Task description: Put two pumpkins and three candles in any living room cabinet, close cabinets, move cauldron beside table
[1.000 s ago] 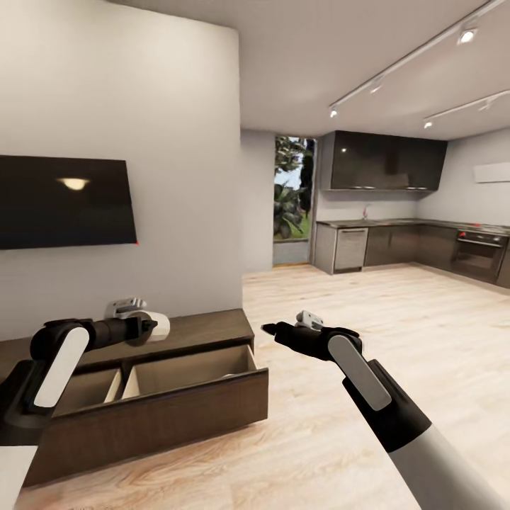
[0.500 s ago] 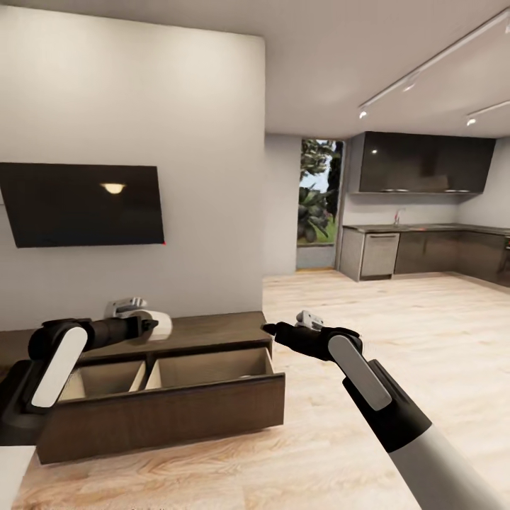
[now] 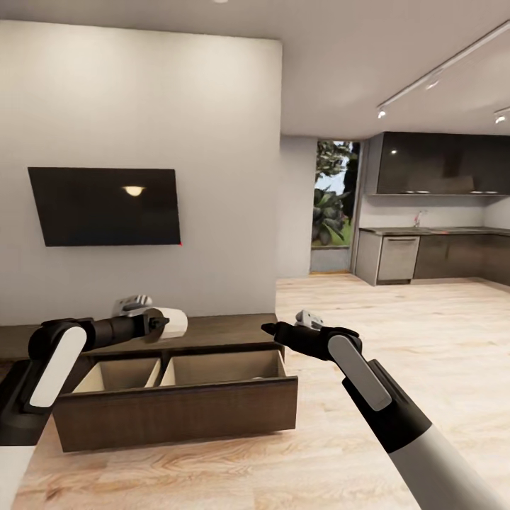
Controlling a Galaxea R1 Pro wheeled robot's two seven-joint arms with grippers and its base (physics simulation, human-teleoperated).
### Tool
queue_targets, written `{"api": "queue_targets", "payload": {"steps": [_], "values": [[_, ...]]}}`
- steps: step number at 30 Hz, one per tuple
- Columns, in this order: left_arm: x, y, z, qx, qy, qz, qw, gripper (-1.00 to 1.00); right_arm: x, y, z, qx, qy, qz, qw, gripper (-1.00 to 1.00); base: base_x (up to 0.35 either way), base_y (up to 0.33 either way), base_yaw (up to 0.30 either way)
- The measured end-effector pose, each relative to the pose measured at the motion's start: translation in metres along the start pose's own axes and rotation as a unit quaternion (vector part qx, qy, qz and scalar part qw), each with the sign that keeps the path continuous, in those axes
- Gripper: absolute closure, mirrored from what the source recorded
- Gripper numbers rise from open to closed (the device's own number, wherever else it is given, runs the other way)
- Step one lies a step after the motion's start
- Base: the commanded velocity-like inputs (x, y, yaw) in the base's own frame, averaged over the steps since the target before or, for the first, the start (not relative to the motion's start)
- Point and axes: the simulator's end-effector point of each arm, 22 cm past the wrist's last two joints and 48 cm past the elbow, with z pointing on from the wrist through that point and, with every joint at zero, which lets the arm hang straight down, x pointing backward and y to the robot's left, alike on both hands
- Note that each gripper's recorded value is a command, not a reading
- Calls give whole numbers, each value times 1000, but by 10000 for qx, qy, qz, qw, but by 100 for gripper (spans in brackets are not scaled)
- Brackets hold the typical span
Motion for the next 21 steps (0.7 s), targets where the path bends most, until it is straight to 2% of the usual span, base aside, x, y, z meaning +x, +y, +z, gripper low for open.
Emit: {"api": "queue_targets", "payload": {"steps": [9, 21], "values": [[0, 0, 0, -3, 1, 2, 10000, 100, -1, 1, -1, -13, -12, -1, 10000, -100, 102, -66, 3], [1, 1, 0, 2, 13, -13, 10000, 100, -1, 2, -1, -25, 0, -9, 10000, -100, 197, -227, 0]]}}
